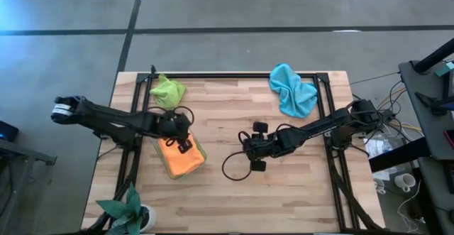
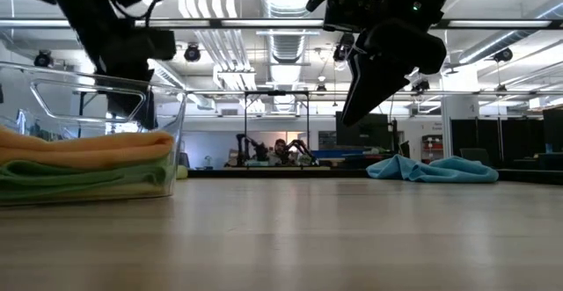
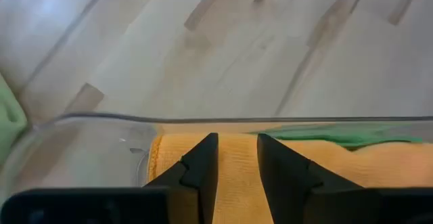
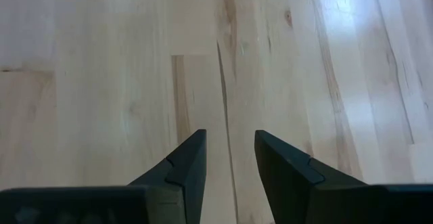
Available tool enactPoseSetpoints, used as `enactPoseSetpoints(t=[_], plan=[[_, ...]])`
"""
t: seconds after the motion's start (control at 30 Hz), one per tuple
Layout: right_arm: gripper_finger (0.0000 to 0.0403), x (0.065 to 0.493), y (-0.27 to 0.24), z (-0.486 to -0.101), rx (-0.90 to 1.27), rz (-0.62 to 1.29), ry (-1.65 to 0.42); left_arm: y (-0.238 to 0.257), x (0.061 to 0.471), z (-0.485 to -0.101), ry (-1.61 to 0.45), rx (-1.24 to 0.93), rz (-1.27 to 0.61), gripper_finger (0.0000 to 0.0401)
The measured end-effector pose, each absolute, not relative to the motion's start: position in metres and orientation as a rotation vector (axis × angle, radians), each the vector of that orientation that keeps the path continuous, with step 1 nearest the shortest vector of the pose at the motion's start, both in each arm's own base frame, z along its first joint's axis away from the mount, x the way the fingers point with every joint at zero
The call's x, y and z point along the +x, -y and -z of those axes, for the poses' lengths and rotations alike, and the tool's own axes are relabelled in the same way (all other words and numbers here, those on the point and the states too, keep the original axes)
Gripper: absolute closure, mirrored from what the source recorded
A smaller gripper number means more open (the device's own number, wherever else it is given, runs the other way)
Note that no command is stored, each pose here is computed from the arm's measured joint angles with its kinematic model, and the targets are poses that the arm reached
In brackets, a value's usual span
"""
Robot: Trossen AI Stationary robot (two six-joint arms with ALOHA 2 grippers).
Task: Fold microfiber towels
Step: Put the folded orange microfiber towel into the transparent bin
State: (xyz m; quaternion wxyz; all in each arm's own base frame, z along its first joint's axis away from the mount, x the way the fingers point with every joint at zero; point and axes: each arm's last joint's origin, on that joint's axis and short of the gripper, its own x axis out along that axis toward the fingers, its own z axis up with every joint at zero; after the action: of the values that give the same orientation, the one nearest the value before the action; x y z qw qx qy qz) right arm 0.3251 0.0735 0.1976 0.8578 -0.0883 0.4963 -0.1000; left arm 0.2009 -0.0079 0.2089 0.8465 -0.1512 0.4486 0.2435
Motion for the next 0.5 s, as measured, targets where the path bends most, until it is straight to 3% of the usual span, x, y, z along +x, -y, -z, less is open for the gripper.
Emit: enactPoseSetpoints(t=[0.33,0.5], plan=[[0.0280,0.325,-0.073,-0.198,-0.186,0.212,-1.041,-0.007,0.208,-0.163,-1.101,-0.258,-0.665,0.0313],[0.0280,0.325,-0.073,-0.198,-0.186,0.212,-1.042,-0.007,0.215,-0.162,-1.137,-0.217,-0.657,0.0313]])
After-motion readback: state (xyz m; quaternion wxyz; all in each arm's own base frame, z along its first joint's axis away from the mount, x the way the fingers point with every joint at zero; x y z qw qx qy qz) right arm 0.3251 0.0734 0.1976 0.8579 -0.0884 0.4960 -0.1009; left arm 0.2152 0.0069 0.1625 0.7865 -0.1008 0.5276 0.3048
